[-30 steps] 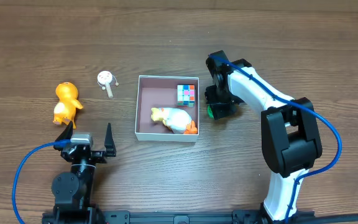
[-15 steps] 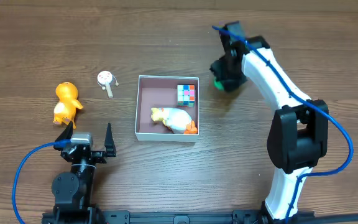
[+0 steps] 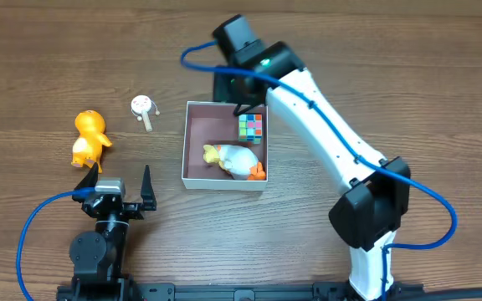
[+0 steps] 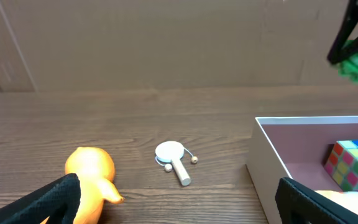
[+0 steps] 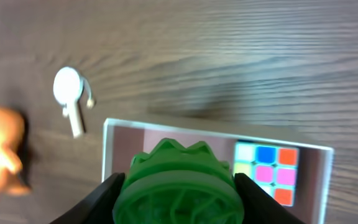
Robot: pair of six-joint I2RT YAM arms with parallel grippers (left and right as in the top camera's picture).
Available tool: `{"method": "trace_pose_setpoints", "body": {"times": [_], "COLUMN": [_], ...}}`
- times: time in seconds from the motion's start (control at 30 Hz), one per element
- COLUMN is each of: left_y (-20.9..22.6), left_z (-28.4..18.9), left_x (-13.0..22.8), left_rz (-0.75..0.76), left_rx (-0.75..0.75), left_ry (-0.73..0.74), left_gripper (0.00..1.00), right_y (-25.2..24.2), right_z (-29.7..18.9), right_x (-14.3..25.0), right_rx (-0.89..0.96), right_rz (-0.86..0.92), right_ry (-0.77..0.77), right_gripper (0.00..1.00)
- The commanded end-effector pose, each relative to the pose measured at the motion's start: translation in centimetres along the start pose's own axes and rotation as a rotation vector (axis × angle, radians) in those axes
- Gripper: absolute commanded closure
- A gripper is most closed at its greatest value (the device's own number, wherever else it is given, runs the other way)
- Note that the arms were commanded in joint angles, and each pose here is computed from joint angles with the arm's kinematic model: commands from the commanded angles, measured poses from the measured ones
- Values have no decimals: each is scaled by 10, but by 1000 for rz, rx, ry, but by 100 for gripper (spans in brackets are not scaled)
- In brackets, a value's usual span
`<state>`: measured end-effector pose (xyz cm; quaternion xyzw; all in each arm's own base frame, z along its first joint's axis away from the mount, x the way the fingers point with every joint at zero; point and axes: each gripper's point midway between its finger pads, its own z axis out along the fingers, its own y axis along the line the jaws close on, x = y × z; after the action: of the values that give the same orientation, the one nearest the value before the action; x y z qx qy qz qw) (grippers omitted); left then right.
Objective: Pack container
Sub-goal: 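Lower the green toy into the box beside the cube and release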
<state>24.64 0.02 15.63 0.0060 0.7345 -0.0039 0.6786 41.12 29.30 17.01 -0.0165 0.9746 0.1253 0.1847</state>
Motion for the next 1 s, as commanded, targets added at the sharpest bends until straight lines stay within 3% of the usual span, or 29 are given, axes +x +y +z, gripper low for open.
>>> {"method": "trace_pose_setpoints", "body": {"times": [0.0,0.13,0.53,0.97], "left_y": [2,2,2,2], "left_z": [0,0,0,0], "left_x": [0,0,0,0], "left_rz": [9,9,9,9], "left_rx": [-9,-9,-9,-9], "left_ry": [-5,-5,-5,-5], "left_gripper": [0,0,0,0], "right_y": [9,-2,-21,-22], "right_z": [-3,15,58,73], "right_x": [0,14,59,61], "right_rx": [42,82,103,89], "right_rz": [-138,-144,-151,-150], "right_ry": [-46,-14,111,88], "right_gripper": [51,47,47,39]}}
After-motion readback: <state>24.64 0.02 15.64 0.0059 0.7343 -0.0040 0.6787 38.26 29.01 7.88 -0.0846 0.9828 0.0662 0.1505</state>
